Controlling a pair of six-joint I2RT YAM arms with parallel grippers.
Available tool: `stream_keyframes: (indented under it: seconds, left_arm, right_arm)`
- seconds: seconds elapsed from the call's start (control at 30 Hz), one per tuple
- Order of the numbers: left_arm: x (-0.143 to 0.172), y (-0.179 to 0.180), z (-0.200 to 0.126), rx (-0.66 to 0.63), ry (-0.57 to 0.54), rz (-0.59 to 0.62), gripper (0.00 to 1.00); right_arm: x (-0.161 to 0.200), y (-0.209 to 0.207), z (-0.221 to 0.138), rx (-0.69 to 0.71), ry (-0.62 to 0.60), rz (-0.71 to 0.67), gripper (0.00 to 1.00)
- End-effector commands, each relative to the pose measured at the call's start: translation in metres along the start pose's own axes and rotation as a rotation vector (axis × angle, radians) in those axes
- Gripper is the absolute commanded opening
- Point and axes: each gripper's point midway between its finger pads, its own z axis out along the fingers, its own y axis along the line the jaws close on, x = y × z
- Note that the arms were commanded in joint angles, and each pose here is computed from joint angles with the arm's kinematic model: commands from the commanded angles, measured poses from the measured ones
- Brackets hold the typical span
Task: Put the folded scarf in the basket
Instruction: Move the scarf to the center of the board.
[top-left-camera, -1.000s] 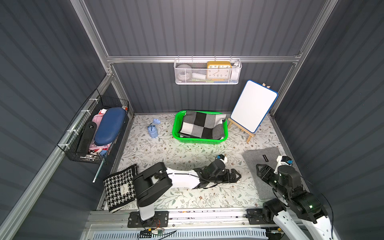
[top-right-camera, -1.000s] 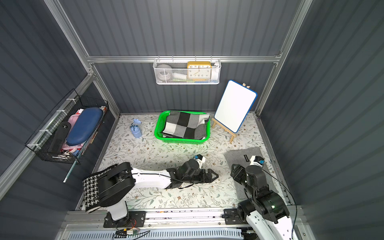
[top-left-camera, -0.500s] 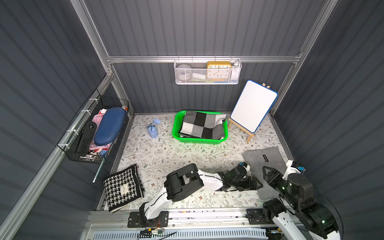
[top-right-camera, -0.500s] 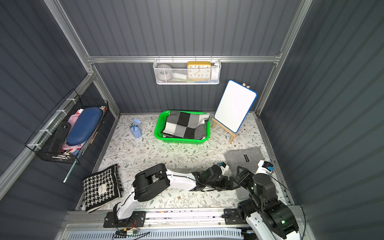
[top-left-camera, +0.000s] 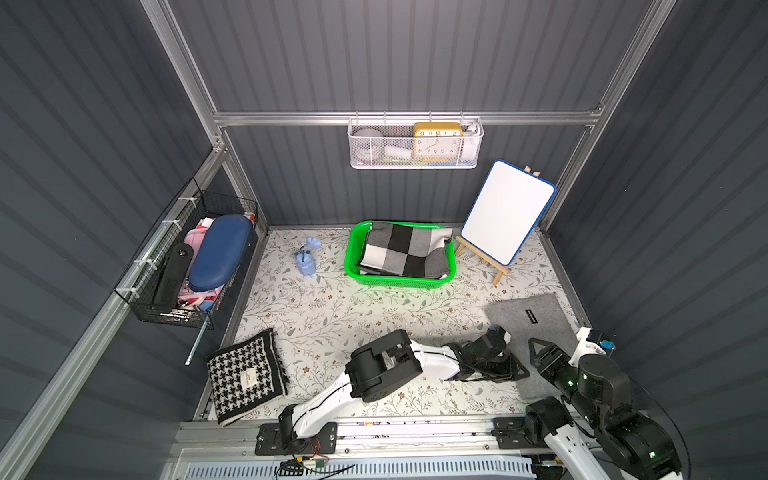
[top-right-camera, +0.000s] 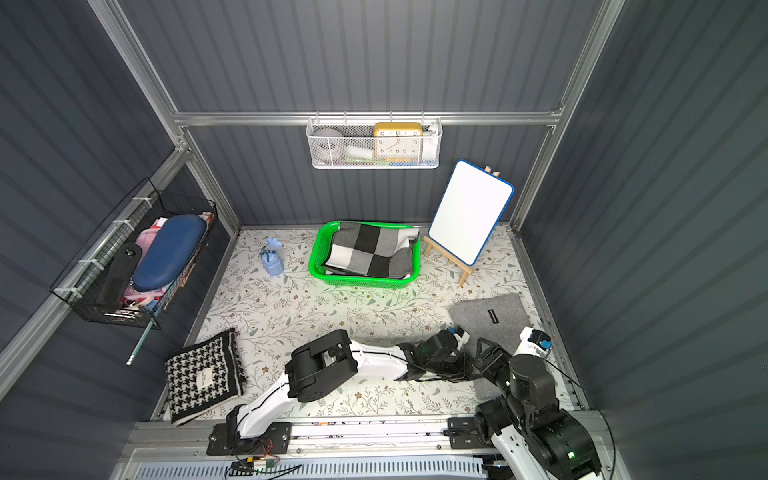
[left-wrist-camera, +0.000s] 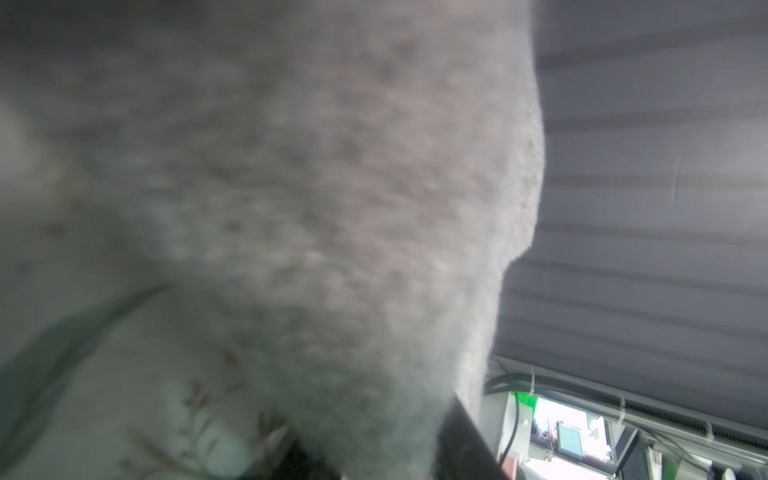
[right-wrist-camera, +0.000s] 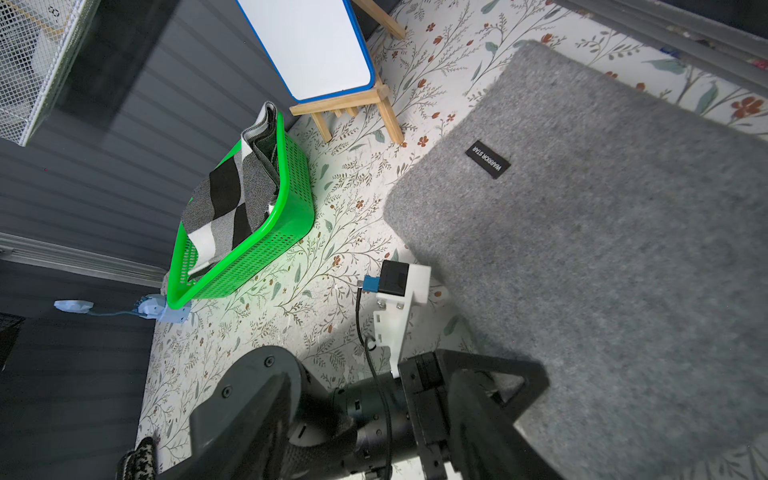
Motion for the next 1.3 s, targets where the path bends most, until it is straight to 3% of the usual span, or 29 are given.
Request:
stream_keyframes:
  seconds: [0.0, 0.1, 0.3, 0.5, 0.63, 0.67, 0.7, 0.73, 0.8, 0.9, 1.07, 1.27]
  left_arm:
    - [0.009, 0.012, 0.001, -0.049, 0.034, 0.002, 0.13]
    - [0.007, 0.007, -0.012, -0.069, 0.007, 0.032, 0.01]
    - [0.018, 0.011, -0.065, -0.169, -0.024, 0.122, 0.01]
    - [0.037, 0.054, -0.165, -0.347, -0.121, 0.085, 0.17]
    - [0.041, 0.099, -0.248, -0.504, -0.239, 0.006, 0.39]
    - [0.040, 0.107, -0.271, -0.525, -0.283, -0.030, 0.58]
    - [0.041, 0.115, -0.292, -0.535, -0.328, -0.064, 0.83]
    - [0.043, 0.117, -0.307, -0.528, -0.364, -0.081, 0.95]
    - [0.047, 0.114, -0.333, -0.494, -0.449, -0.102, 0.99]
    - [0.056, 0.102, -0.344, -0.371, -0.489, -0.138, 0.99]
    - [0.066, 0.086, -0.327, -0.223, -0.412, -0.119, 0.99]
    - [0.071, 0.060, -0.279, -0.245, -0.294, -0.043, 0.99]
  right_arm:
    - [-0.002, -0.003, -0.004, 0.007, -0.013, -0.005, 0.65]
    - [-0.001, -0.001, -0.001, 0.000, -0.005, -0.009, 0.65]
    - [0.006, 0.004, 0.011, -0.001, 0.039, -0.031, 0.65]
    - [0.039, 0.013, 0.051, -0.018, 0.190, -0.041, 0.64]
    - [0.056, 0.014, 0.074, -0.007, 0.268, -0.019, 0.64]
    - [0.059, 0.015, 0.079, -0.005, 0.284, -0.014, 0.64]
    - [0.062, 0.016, 0.083, -0.004, 0.298, -0.011, 0.64]
    - [0.064, 0.016, 0.086, 0.000, 0.309, -0.008, 0.64]
    - [0.069, 0.017, 0.093, 0.012, 0.334, -0.007, 0.63]
    - [0.074, 0.018, 0.099, 0.028, 0.371, -0.031, 0.63]
    - [0.078, 0.011, 0.102, 0.068, 0.397, -0.046, 0.63]
    - [0.085, 0.000, 0.102, 0.082, 0.393, -0.021, 0.63]
